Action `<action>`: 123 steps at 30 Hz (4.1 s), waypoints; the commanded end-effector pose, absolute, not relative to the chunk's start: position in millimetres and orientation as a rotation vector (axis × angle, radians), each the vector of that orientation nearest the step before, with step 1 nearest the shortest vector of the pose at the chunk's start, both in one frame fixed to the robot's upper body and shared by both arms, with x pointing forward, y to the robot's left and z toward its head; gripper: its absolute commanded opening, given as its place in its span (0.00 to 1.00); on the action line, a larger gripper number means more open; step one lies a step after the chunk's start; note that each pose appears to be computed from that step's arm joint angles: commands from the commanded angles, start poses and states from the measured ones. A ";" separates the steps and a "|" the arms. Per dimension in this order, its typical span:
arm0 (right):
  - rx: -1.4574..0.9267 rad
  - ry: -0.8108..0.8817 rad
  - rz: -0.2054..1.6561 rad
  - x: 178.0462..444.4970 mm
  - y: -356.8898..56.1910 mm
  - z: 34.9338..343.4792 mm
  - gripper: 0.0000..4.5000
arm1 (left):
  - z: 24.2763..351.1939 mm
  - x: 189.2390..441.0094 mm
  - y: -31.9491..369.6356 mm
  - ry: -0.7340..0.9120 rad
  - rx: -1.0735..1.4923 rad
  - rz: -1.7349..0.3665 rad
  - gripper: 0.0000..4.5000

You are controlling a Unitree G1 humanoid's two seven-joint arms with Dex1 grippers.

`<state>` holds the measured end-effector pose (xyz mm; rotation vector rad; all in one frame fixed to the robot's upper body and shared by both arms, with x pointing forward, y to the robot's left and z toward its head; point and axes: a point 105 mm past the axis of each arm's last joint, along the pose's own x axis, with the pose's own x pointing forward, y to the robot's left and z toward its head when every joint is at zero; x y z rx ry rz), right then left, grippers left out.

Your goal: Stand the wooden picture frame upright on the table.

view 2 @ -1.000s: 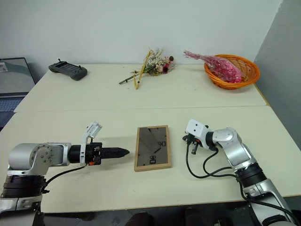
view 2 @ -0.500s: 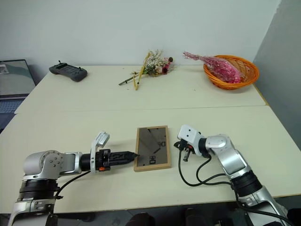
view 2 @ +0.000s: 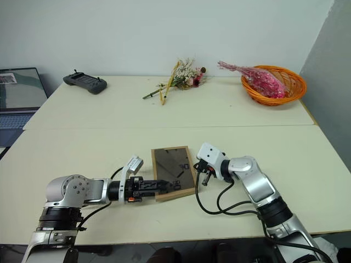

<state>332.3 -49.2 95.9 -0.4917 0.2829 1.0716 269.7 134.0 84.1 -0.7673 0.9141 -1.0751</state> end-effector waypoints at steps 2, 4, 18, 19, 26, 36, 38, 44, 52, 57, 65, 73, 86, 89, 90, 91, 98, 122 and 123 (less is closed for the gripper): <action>-0.483 0.228 1.083 332.0 -43.6 109.4 0.00 | 85.2 283.4 138.3 0.833 -0.771 -1.015 0.90; -0.477 0.224 1.085 331.9 -42.0 110.8 0.00 | 83.1 286.6 141.1 0.821 -0.760 -0.984 0.80; -0.487 0.206 1.040 346.3 -72.8 133.4 0.00 | 104.2 286.5 129.4 0.707 -0.599 -1.072 0.36; -0.489 0.205 1.032 349.2 -80.2 139.3 0.00 | 110.2 289.0 129.0 0.683 -0.589 -1.076 0.36; -0.403 0.156 1.032 360.6 -99.5 197.4 0.32 | 155.6 314.4 127.8 0.471 -0.520 -1.043 0.36; -0.065 0.144 1.191 351.2 -45.3 242.0 0.83 | 178.4 318.2 108.5 0.395 -0.554 -1.088 0.36; -0.041 0.146 1.205 351.2 -35.8 242.8 0.93 | 181.7 319.0 105.9 0.388 -0.554 -1.093 0.36; 0.010 0.168 1.349 327.3 -14.2 242.9 1.00 | 186.7 319.7 101.9 0.381 -0.564 -1.099 0.36; 0.146 0.148 1.515 295.2 -37.9 270.3 1.00 | 185.5 316.2 108.5 0.400 -0.606 -1.086 0.36; 0.037 0.172 1.453 298.2 -61.8 254.8 1.00 | 183.3 315.1 108.9 0.431 -0.611 -1.078 0.36; -0.381 0.036 1.084 343.2 -130.2 243.0 1.00 | 179.0 311.1 113.5 0.556 -0.753 -1.075 0.36; -1.192 -0.474 0.935 339.9 -133.6 201.2 1.00 | 184.3 314.7 115.3 0.598 -0.930 -1.093 0.36; -1.458 -0.995 0.716 353.8 -73.7 192.8 1.00 | 184.8 297.0 101.9 0.620 -1.058 -1.086 0.36; -1.452 -1.031 0.700 357.6 -74.1 195.6 0.91 | 181.9 295.2 102.5 0.611 -1.067 -1.057 0.36; -1.444 -1.047 0.705 356.5 -74.4 196.6 0.88 | 181.2 294.8 102.6 0.608 -1.065 -1.051 0.36; -1.440 -1.064 0.709 354.8 -74.6 197.6 0.83 | 181.2 294.7 102.8 0.604 -1.066 -1.048 0.36; -1.407 -1.141 0.719 345.7 -75.7 204.0 0.44 | 178.9 292.6 100.2 0.603 -1.060 -1.042 0.36; -0.282 -0.239 1.089 386.4 -76.6 206.6 0.29 | 198.4 315.9 168.5 0.249 -0.200 -0.571 1.00; -0.200 -0.187 1.110 388.4 -73.3 208.8 0.29 | 199.2 312.9 165.6 0.226 -0.127 -0.575 1.00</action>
